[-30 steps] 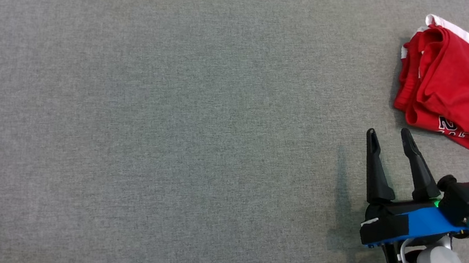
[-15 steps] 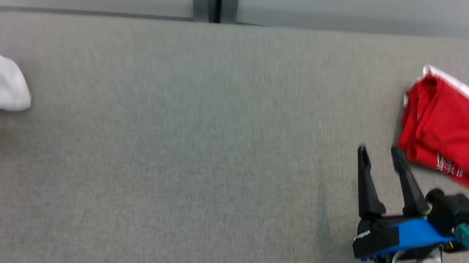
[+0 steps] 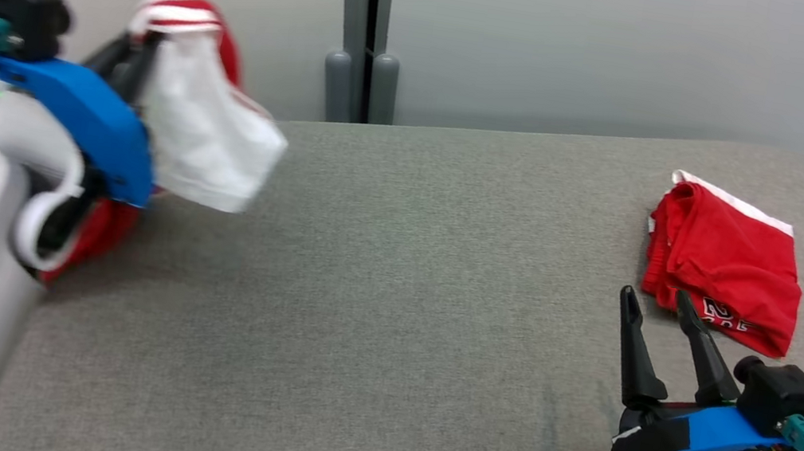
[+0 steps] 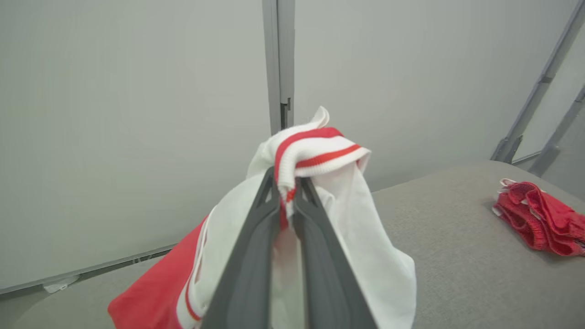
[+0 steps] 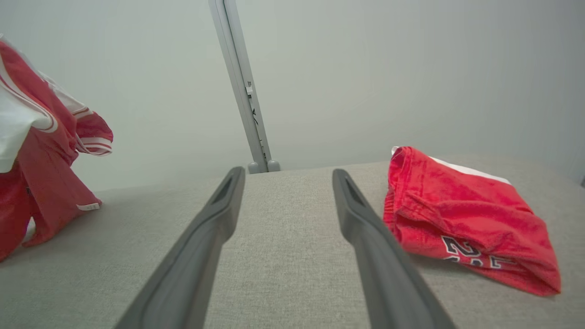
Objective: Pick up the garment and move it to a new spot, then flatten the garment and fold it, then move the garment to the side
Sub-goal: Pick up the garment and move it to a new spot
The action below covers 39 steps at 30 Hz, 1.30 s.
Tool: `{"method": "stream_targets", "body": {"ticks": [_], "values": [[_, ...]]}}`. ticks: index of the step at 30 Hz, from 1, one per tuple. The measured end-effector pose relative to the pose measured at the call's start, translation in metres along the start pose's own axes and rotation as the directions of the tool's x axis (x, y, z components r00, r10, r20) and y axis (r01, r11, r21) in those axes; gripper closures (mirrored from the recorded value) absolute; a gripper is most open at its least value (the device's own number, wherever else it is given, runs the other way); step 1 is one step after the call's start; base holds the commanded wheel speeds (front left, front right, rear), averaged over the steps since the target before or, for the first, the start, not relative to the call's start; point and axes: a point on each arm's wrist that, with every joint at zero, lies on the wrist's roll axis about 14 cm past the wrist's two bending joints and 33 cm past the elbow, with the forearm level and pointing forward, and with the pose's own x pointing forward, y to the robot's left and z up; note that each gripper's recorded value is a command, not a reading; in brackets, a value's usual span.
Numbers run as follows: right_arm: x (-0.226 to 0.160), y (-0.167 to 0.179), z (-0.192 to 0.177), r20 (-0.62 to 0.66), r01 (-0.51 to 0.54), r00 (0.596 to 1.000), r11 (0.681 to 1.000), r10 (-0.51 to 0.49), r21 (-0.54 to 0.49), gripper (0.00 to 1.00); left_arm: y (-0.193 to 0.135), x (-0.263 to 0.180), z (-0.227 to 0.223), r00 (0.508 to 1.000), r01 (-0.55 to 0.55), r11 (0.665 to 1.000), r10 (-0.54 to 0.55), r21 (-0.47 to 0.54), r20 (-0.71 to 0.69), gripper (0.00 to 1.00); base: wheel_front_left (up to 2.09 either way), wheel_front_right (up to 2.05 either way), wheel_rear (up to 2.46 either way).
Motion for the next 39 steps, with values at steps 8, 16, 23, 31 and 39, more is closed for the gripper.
{"method": "stream_targets", "body": {"ticks": [8, 16, 23, 31, 39], "values": [[-0.017, -0.037, 0.005, 0.008, 0.098, 0.995, 0.995, -0.098, -0.023, 0.0, -0.163, 0.013, -0.013, 0.94, 0.337, 0.927, -0.322, -0.163, 0.114, 1.0, 0.0, 0.0, 0.0], [-0.025, -0.047, -0.001, -0.014, 0.125, 0.992, 0.991, -0.126, -0.036, 0.0, -0.242, 0.008, -0.104, 0.887, 0.434, 0.884, -0.453, -0.176, -0.09, 0.0, 0.0, 0.0, 0.0], [-0.023, -0.046, -0.001, -0.017, 0.118, 0.993, 0.992, -0.119, -0.037, 0.0, -0.25, -0.003, -0.118, 0.875, 0.455, 0.869, -0.477, -0.193, -0.086, 0.0, 0.0, 0.0, 0.0], [-0.018, -0.025, -0.001, -0.009, 0.061, 0.998, 0.998, -0.061, -0.026, 0.0, -0.193, -0.008, -0.078, 0.953, 0.3, 0.934, -0.284, -0.191, 0.11, 0.0, 0.0, 0.0, 0.0], [-0.015, -0.01, -0.007, -0.021, 0.021, 1.0, 1.0, -0.022, -0.012, 0.0, -0.073, -0.045, -0.079, 0.981, -0.068, 0.977, 0.103, -0.204, 0.166, 0.0, 0.0, 0.0, 0.0]]}}
